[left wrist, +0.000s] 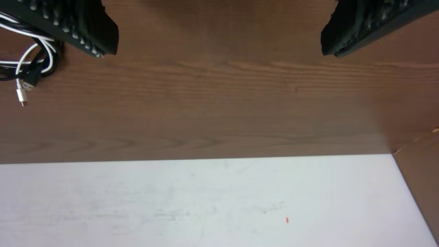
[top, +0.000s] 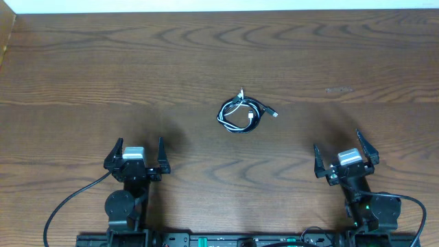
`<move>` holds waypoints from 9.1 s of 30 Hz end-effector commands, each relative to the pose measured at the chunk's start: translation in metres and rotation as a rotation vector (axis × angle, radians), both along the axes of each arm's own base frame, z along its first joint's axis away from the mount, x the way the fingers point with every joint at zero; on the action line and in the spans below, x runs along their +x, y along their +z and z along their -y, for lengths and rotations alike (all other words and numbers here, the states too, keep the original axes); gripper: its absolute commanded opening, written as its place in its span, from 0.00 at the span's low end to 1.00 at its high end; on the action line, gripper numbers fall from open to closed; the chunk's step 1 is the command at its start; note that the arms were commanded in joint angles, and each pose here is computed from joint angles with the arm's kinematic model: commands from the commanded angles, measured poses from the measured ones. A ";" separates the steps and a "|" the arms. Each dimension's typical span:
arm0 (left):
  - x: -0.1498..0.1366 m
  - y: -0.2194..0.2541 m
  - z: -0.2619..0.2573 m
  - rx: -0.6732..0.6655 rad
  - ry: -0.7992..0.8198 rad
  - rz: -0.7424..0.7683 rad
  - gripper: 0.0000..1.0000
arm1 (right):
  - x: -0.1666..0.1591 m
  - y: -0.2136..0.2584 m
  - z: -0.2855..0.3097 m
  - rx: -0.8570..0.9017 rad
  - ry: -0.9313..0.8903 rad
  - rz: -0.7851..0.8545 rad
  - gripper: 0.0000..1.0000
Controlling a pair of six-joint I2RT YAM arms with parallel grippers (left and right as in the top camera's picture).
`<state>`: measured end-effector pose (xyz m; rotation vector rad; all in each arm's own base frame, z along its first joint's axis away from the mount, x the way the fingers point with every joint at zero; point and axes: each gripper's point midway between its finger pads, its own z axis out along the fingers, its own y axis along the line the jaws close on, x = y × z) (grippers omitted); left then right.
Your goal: Untangle cables
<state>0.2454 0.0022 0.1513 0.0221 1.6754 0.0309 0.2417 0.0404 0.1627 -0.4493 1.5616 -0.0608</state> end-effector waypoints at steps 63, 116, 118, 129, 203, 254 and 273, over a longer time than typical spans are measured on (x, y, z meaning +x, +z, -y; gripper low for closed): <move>-0.001 -0.016 -0.001 -0.010 0.005 -0.054 1.00 | 0.001 -0.001 0.004 -0.021 -0.024 0.004 0.99; 0.118 0.121 0.127 -0.040 -0.418 -0.626 1.00 | 0.112 0.089 -0.036 0.155 0.179 -0.524 0.99; 0.124 0.120 0.145 -0.055 -0.441 -0.668 1.00 | 0.123 0.089 -0.036 0.160 0.177 -0.577 0.99; 0.108 0.064 0.216 -0.265 -0.621 -0.969 1.00 | 0.140 0.087 -0.042 0.180 0.211 -0.644 0.99; 0.110 -0.162 0.199 -0.544 0.409 -1.316 0.33 | 0.150 0.047 -0.023 0.520 -0.082 -0.859 0.75; 0.166 -0.136 0.213 -0.379 0.104 -1.068 0.34 | 0.149 0.046 -0.023 0.520 -0.085 -0.867 0.78; 0.170 -0.127 0.212 -0.422 0.128 -1.038 0.07 | 0.147 0.045 -0.023 0.520 -0.086 -0.875 0.78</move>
